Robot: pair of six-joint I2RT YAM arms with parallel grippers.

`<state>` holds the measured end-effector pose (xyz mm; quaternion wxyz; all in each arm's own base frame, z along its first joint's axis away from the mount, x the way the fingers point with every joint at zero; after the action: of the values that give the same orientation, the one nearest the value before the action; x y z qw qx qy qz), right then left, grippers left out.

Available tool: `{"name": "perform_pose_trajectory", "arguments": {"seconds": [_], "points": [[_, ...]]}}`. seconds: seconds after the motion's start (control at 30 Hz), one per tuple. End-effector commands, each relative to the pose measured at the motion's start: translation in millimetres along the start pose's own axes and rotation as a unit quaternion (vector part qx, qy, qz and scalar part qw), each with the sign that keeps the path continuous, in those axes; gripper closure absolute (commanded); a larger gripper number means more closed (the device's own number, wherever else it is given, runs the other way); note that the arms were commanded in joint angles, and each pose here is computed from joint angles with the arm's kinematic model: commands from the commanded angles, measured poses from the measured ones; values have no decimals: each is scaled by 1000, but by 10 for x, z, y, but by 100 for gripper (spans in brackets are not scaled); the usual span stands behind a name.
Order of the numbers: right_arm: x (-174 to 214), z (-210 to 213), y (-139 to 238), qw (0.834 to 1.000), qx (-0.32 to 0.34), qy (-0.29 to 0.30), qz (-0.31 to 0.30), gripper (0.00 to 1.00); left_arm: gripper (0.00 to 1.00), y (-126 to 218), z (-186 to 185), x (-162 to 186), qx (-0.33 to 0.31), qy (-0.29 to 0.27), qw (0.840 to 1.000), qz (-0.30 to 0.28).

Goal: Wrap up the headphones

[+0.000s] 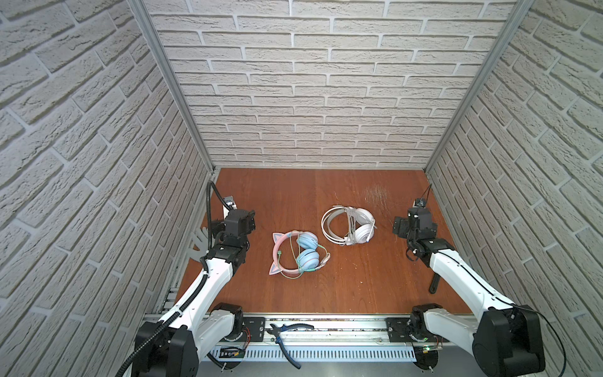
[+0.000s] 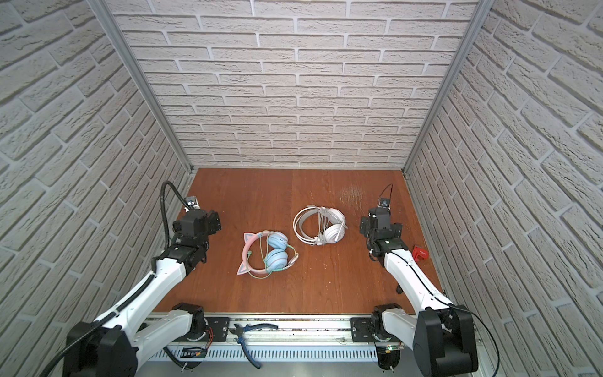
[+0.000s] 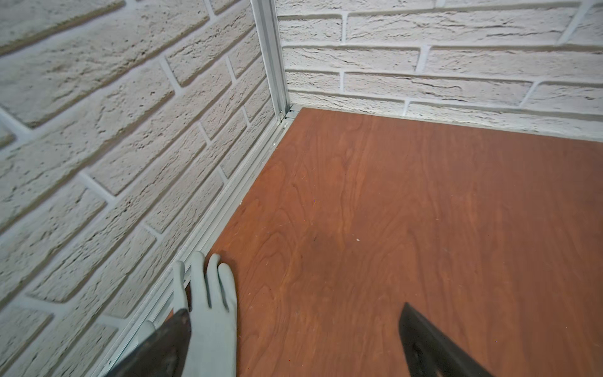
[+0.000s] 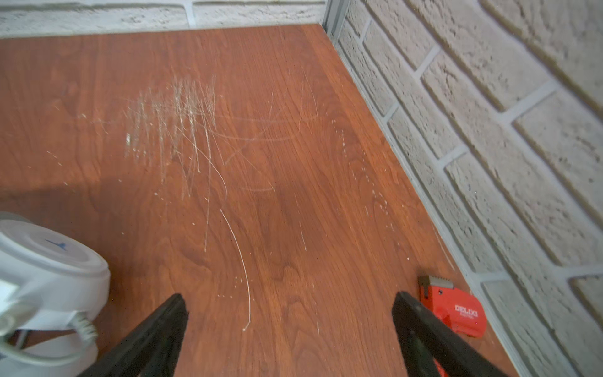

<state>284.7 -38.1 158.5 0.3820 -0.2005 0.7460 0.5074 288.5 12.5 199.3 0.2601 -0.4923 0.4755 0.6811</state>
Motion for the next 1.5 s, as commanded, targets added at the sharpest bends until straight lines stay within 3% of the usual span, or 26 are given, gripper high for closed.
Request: {"name": "perform_pose_trajectory", "arguments": {"seconds": [0.0,0.3,0.87,1.47], "points": [[-134,-40,-7,995,7,-53,-85,0,2,-84,30,-111,-25,8,997,-71],[77,-66,-191,989,34,-71,-122,0,2,-353,33,153,-40,-9,998,-57],[-44,328,-426,988,-62,-22,-143,1,2,-646,124,415,-14,9,995,-94],[-46,362,-441,987,-72,-15,-142,0,2,-817,67,499,38,12,997,-62]]}}
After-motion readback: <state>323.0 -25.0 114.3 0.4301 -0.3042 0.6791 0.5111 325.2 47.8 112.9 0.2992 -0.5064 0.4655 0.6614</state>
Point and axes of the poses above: each gripper's point midway between its finger pads, its own y axis back along the fingers, its own z axis along the line the jaws close on, x = y × z, the point moved 5 cm from there along y, back along the fingers, and after that the axes turned 5 degrees about y, right-handed, at the moved point
